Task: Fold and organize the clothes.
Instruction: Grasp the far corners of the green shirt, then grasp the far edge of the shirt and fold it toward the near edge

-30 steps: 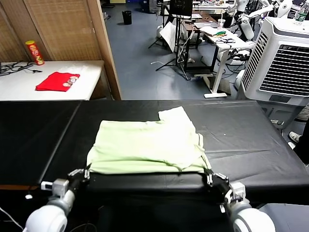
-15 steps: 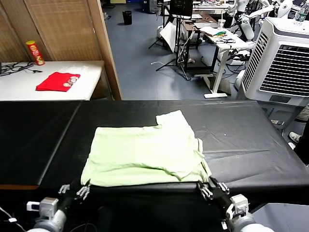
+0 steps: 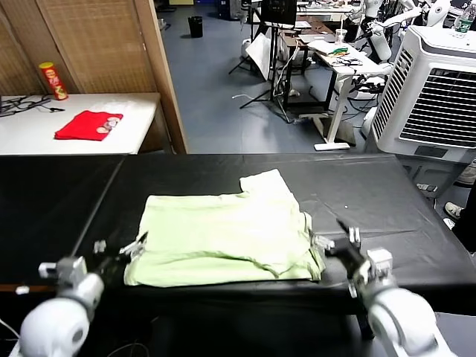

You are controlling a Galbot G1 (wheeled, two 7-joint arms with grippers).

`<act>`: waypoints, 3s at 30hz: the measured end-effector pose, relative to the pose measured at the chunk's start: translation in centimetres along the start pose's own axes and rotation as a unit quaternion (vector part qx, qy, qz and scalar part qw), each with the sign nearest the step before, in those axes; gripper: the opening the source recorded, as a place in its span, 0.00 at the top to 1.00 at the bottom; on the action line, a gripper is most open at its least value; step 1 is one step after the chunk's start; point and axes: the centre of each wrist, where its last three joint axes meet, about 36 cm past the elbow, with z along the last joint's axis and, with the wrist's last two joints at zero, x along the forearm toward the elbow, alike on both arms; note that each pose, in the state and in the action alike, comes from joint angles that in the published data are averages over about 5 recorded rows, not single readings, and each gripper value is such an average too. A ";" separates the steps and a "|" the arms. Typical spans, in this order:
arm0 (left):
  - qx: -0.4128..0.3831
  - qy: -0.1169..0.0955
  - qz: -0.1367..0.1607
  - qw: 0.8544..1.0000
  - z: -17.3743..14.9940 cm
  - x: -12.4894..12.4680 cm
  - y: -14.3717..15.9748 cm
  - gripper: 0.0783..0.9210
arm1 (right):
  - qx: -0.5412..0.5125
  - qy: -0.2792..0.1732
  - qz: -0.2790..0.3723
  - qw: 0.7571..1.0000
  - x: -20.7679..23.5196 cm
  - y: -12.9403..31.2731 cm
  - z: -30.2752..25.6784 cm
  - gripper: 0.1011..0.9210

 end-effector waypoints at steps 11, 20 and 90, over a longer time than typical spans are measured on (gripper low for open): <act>0.024 0.042 0.004 0.999 -3.9 -12.0 2.1 0.15 | 0.013 0.044 0.001 0.999 -13.6 1.1 -1.9 0.15; 0.020 0.086 -0.002 0.996 -3.4 -16.6 3.1 0.15 | -0.039 0.106 -0.009 0.994 -18.2 2.3 -1.7 0.15; -0.049 0.018 0.002 0.999 0.6 -1.1 0.5 0.94 | -0.016 0.118 -0.029 0.992 5.5 2.1 2.9 0.98</act>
